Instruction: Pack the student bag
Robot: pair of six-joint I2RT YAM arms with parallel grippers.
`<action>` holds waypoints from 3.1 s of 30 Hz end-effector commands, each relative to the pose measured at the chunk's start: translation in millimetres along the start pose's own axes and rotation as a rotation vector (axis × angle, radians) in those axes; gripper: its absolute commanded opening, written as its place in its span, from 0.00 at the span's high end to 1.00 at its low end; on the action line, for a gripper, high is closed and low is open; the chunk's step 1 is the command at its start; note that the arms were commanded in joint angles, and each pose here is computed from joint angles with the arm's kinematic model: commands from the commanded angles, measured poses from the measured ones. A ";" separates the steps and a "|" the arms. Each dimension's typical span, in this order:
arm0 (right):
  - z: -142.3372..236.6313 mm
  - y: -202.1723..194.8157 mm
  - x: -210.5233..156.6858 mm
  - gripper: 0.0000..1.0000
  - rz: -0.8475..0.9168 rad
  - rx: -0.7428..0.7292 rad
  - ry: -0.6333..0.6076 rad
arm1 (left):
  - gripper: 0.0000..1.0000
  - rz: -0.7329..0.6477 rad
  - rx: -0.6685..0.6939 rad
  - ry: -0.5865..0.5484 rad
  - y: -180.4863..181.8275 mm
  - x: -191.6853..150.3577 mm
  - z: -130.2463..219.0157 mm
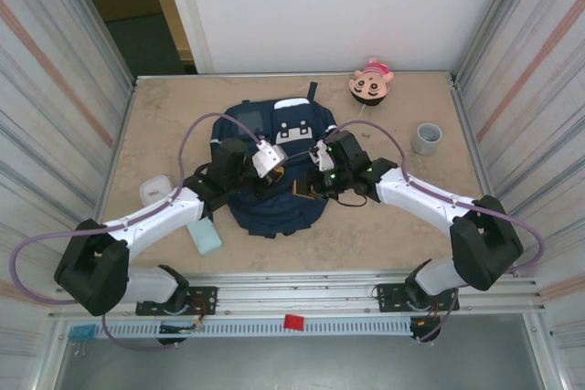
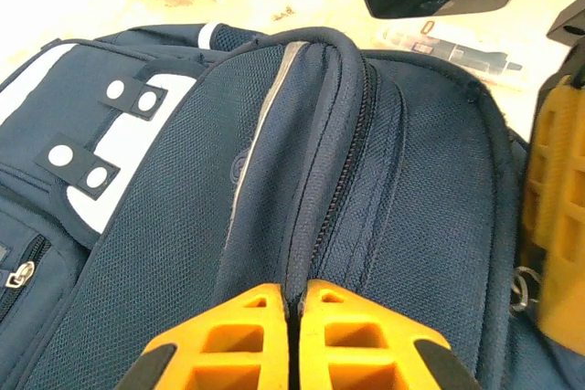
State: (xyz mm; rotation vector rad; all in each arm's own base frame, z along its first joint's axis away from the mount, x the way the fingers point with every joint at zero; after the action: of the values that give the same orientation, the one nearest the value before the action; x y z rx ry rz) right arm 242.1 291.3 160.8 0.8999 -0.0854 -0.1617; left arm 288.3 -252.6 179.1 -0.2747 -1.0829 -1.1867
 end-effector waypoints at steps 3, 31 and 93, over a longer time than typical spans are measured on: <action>-1.4 -2.7 17.9 0.99 -0.044 0.001 -0.139 | 1.00 0.003 0.017 -0.169 8.6 43.3 7.3; 52.1 3.2 43.7 0.35 -0.400 0.292 -0.448 | 1.00 -0.070 -0.217 -0.354 -2.3 49.4 22.2; 33.0 70.6 38.2 1.00 -0.240 0.367 -0.375 | 0.92 0.701 0.263 0.271 -39.6 -0.4 15.8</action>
State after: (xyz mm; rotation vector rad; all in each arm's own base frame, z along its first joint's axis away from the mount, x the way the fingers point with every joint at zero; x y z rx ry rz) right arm 287.2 294.0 197.4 1.1542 -0.3293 -0.6371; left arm 232.5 -264.7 161.3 -0.2972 -0.7089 -0.4768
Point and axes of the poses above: each hand's point on the last joint's axis, 136 mm out from that joint toward the fingers, its own z axis back along the fingers, its own y axis along the line the jaws close on, x = y × z, the point moved 2 cm from there along z, back along the fingers, and after that the axes turned 14 degrees about -z, right-handed, at the moved point
